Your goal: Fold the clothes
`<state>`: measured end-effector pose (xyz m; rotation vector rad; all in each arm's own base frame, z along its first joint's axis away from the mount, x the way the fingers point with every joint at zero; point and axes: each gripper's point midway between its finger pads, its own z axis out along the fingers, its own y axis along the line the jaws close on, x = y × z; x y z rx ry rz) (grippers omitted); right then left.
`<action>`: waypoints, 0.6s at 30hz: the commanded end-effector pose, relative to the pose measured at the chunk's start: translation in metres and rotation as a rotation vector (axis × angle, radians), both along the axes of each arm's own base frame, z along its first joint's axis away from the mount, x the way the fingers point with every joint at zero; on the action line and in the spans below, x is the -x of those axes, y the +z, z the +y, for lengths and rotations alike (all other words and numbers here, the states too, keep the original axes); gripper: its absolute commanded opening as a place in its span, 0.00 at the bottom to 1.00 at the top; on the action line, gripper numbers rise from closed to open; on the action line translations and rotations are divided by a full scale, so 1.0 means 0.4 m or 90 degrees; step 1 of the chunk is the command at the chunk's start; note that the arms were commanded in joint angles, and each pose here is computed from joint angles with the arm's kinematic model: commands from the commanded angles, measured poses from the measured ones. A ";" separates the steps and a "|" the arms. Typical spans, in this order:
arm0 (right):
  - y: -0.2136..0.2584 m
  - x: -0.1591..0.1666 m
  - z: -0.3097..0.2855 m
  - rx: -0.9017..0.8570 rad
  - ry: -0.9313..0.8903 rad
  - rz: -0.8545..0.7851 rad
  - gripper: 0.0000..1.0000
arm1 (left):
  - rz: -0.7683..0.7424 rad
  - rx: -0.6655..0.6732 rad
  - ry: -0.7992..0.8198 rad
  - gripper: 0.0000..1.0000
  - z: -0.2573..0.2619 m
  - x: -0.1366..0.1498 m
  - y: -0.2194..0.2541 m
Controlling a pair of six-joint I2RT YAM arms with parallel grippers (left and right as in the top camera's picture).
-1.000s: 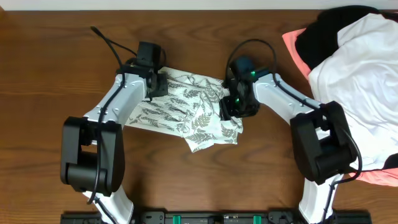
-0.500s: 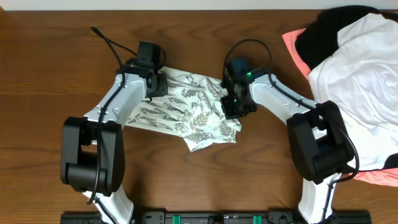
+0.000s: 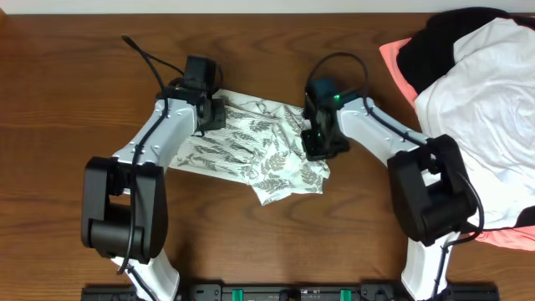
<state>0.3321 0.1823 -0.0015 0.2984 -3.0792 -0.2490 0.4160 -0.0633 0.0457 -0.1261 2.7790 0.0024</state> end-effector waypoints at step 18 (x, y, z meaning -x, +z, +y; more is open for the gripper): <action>-0.111 0.049 -0.260 0.230 -0.091 0.077 0.01 | 0.010 -0.011 -0.002 0.32 0.009 0.008 -0.010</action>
